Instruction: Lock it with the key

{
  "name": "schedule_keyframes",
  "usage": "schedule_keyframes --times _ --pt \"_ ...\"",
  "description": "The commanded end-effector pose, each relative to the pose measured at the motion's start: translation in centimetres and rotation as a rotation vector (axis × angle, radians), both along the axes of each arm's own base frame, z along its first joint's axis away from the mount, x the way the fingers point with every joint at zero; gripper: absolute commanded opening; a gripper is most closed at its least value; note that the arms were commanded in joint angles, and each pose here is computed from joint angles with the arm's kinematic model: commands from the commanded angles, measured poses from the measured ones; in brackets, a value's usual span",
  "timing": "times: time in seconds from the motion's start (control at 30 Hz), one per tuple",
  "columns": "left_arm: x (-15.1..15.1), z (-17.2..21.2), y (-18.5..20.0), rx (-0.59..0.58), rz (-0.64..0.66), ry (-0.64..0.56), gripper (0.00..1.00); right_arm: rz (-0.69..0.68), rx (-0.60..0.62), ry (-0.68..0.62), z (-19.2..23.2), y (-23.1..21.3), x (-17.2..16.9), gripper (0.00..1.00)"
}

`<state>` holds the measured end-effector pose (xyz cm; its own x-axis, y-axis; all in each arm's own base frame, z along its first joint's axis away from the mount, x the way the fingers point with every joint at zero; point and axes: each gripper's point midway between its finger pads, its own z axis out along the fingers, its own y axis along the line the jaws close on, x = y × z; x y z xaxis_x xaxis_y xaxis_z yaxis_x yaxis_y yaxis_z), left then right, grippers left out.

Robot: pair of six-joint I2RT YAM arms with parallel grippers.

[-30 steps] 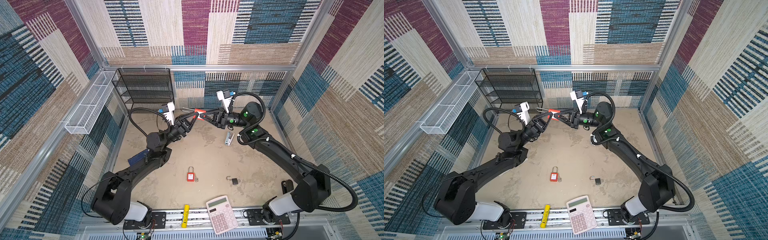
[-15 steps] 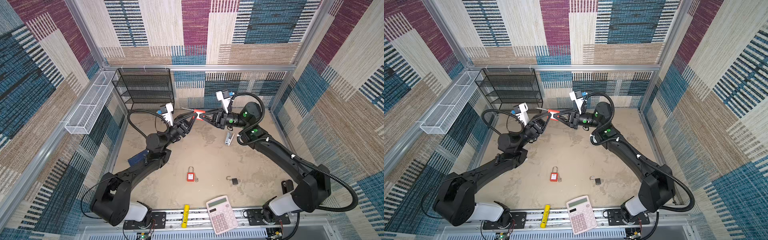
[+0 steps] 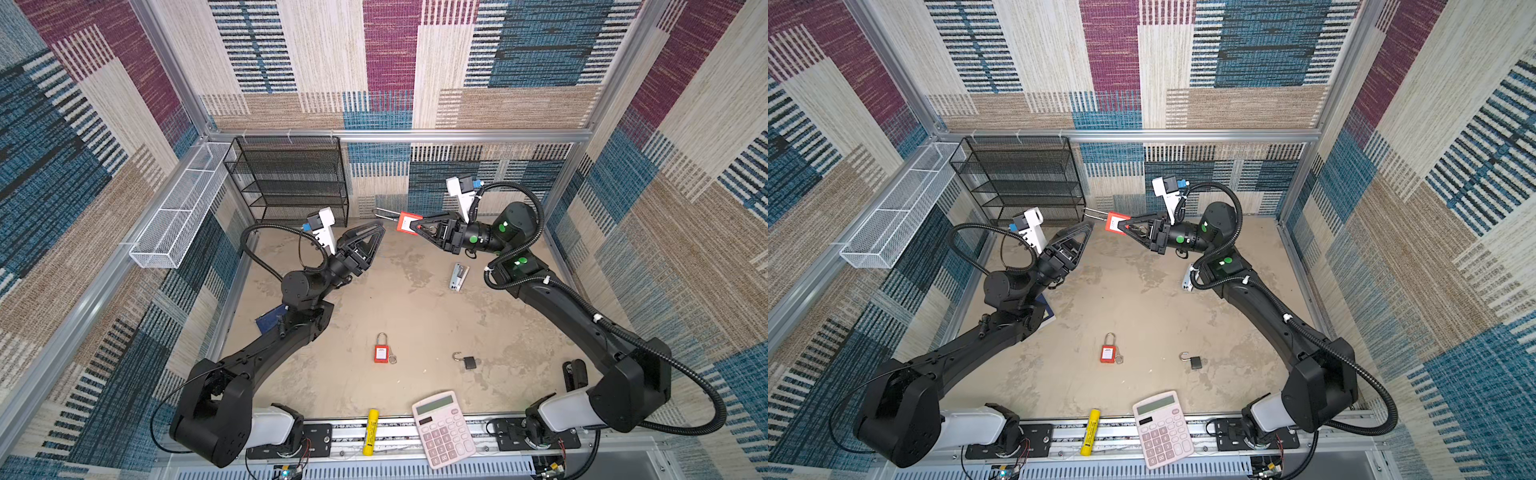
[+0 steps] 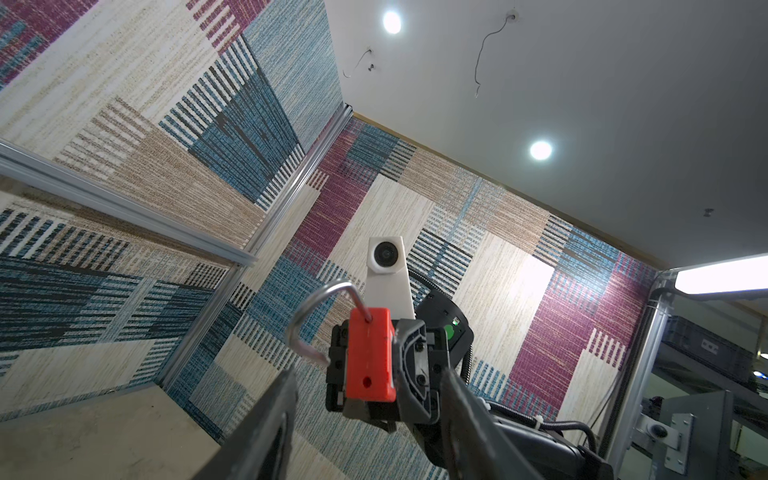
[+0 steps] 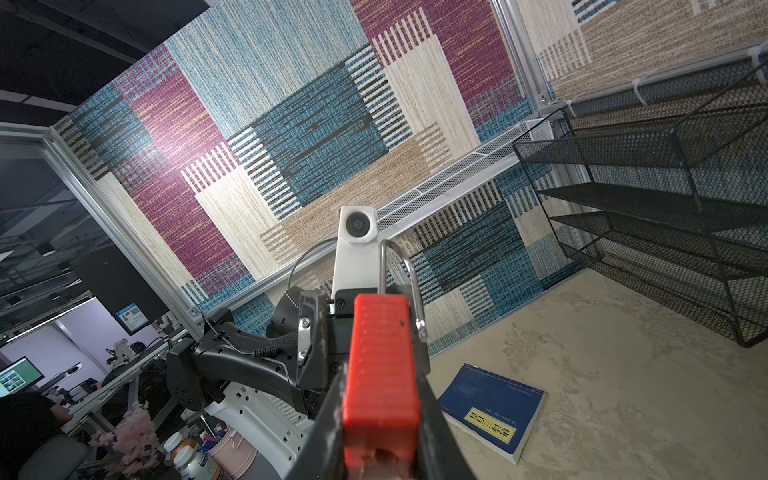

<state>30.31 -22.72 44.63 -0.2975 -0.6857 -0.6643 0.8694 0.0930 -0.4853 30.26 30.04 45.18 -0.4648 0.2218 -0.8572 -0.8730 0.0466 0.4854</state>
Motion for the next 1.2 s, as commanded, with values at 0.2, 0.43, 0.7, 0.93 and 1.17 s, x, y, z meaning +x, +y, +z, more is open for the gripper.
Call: schedule_keyframes --times 0.2,0.43,0.7,0.93,1.17 --pt "-0.30 1.43 1.66 -0.031 0.026 -0.041 0.57 0.017 -0.009 -0.016 0.04 -0.36 -0.74 0.01" --pt "-0.23 1.68 1.61 -0.029 0.016 -0.046 0.57 0.044 -0.005 -0.015 0.15 -0.27 -1.08 0.01" --pt "0.10 1.74 1.30 -0.030 -0.007 -0.047 0.47 0.072 -0.023 0.010 -0.48 0.22 -0.82 0.01" --pt "0.17 1.87 1.24 -0.037 -0.018 -0.047 0.04 0.056 -0.028 0.001 -0.54 0.22 -0.50 0.01" --pt "0.21 1.72 1.19 -0.036 -0.023 -0.040 0.00 0.059 -0.031 -0.011 -0.46 0.27 -0.50 0.00"
